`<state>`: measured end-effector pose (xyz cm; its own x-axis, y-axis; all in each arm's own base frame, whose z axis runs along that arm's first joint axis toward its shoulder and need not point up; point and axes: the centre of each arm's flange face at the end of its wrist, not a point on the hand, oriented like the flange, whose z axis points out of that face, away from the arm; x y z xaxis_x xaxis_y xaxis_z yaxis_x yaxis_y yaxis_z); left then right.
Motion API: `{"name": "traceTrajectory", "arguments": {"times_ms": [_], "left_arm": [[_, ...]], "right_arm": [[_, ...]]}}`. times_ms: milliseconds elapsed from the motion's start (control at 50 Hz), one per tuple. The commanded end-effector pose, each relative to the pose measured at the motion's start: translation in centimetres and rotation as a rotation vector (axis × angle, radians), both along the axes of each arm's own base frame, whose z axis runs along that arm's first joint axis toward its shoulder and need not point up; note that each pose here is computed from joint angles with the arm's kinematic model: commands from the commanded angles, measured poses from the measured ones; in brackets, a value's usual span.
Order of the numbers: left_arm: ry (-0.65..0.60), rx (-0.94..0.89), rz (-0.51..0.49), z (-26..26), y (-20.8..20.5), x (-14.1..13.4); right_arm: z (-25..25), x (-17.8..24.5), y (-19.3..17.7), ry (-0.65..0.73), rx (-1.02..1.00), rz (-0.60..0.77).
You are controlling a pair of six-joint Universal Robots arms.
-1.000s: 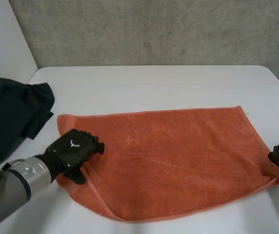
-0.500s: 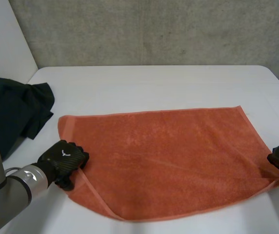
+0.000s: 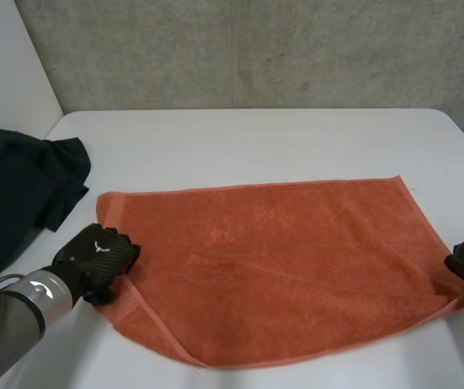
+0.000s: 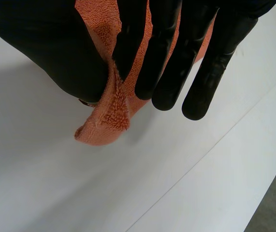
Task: Fold the laundry.
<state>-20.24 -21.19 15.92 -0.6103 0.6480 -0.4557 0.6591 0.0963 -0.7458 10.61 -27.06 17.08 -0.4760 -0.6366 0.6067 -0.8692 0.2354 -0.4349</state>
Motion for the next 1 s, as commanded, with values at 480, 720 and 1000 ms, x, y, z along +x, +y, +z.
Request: {"name": "traceTrajectory", "arguments": {"times_ms": [480, 720, 1000], "left_arm": [[0.089, -0.346, 0.165, 10.7, -1.1, 2.7], [0.309, -0.563, 0.217, 19.1, 0.8, 3.4], [0.220, -0.153, 0.267, 8.2, -5.9, 2.8]], "right_arm": [[7.6, -0.6, -1.1, 0.007, -0.251, -0.045], [17.4, 0.5, 1.0, -0.119, -0.473, 0.030], [9.1, 1.4, -5.3, -0.143, -0.174, 0.015]]}}
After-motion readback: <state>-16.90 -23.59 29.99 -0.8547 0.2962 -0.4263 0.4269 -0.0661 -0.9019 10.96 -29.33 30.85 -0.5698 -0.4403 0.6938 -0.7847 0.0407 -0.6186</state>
